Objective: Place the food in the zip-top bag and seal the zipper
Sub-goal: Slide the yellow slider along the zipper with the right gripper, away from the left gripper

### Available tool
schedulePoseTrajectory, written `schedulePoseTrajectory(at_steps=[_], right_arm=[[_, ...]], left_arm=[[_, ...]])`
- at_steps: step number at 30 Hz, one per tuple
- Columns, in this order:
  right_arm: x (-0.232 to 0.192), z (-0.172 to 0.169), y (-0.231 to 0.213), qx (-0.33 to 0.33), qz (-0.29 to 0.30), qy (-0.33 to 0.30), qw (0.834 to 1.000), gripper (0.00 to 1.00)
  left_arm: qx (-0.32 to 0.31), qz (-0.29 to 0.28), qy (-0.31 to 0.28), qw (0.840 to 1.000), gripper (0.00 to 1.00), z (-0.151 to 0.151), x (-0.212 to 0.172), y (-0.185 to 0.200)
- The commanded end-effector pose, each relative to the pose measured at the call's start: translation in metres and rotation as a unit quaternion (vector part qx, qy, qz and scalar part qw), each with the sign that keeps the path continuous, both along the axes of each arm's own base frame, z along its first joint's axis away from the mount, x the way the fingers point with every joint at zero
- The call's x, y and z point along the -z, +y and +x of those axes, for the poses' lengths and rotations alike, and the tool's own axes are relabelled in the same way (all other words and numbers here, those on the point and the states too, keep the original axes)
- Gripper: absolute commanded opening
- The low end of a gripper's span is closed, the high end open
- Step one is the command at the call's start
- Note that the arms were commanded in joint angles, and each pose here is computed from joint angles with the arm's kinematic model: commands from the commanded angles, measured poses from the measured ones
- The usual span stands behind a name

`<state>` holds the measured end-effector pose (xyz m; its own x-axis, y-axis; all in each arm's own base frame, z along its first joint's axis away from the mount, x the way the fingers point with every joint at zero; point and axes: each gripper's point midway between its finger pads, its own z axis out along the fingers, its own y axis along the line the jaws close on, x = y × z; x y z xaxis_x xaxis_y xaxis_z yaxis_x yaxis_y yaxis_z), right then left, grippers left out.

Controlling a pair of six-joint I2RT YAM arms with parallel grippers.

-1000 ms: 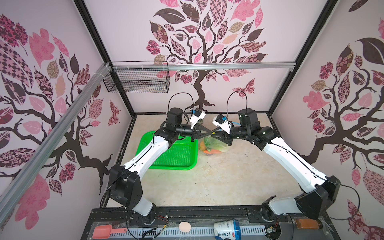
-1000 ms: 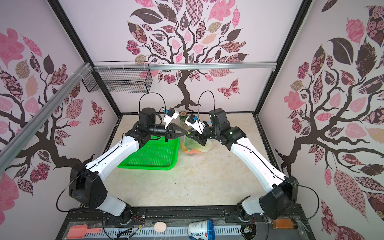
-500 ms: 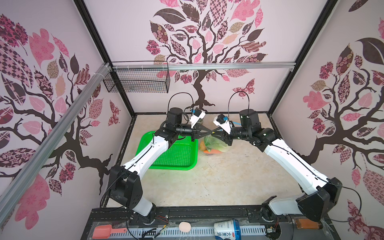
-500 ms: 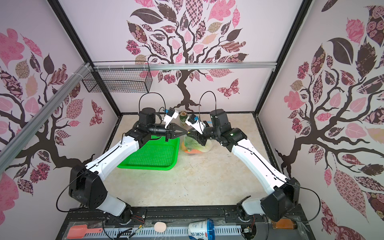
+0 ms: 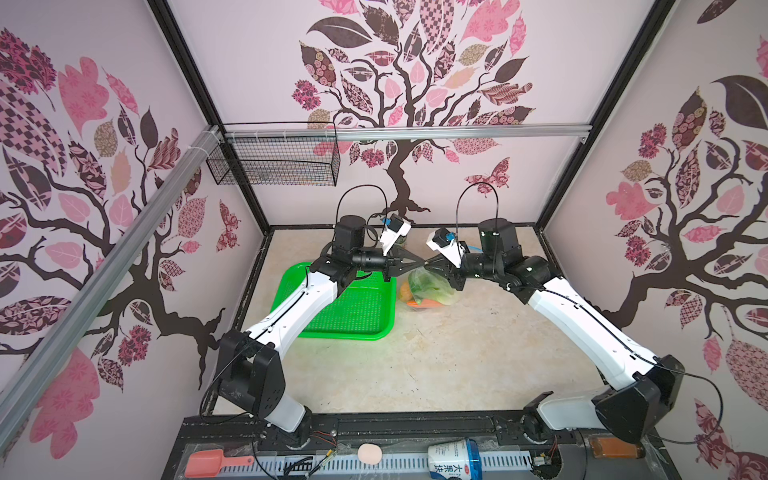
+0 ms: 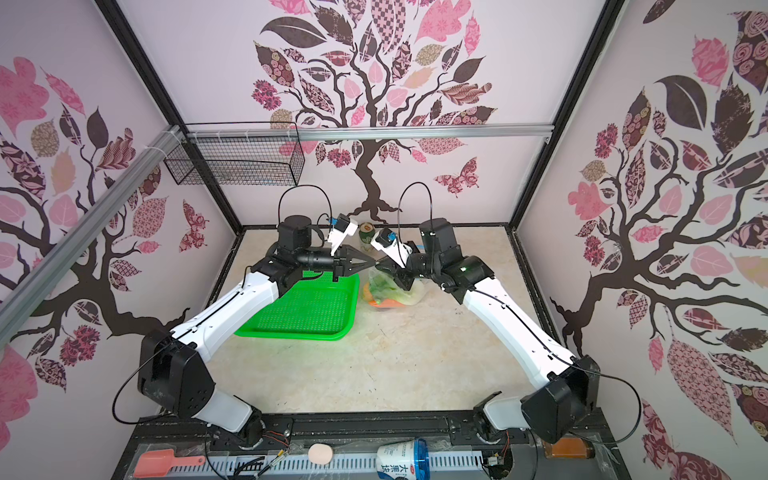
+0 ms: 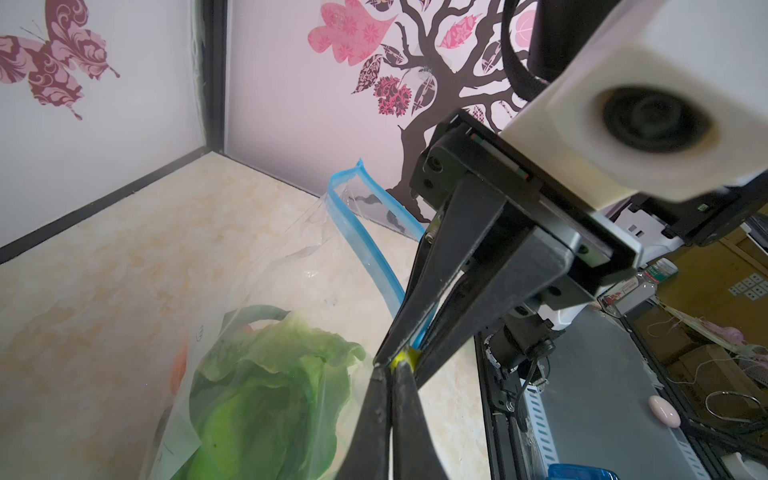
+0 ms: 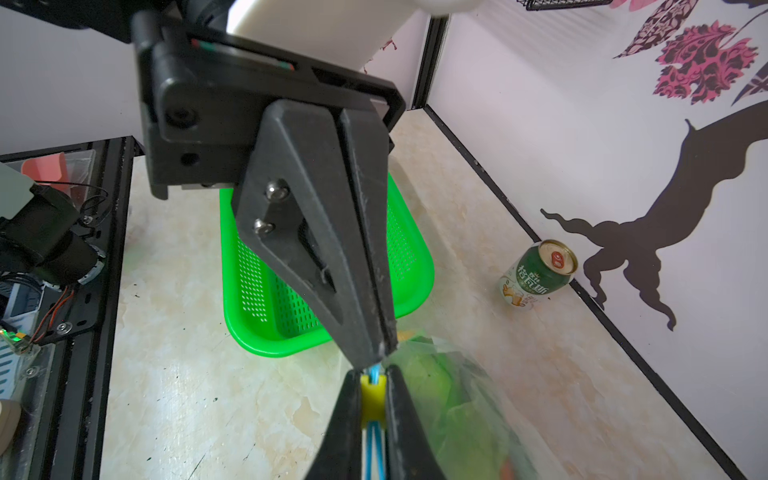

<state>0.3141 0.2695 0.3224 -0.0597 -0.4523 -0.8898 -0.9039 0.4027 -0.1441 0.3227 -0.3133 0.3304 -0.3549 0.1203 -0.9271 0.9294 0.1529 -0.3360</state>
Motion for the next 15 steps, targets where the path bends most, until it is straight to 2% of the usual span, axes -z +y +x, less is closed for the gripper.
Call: schedulePoseTrajectory(at_steps=[1,8,15], right_arm=[[-0.025,-0.006,-0.013,0.027,-0.005,-0.029,0.999,0.0],[-0.025,-0.007,-0.022,0.049,-0.01,-0.03,0.998,0.0],[-0.026,-0.008,-0.036,0.085,-0.021,-0.036,0.996,0.0]], left_arm=[[-0.064,-0.016,-0.034,0.997,0.0,0.023,-0.029,0.017],[-0.13,-0.008,-0.041,0.991,0.0,0.048,-0.032,0.029],[-0.221,-0.009,-0.01,0.975,0.0,0.099,-0.032,0.057]])
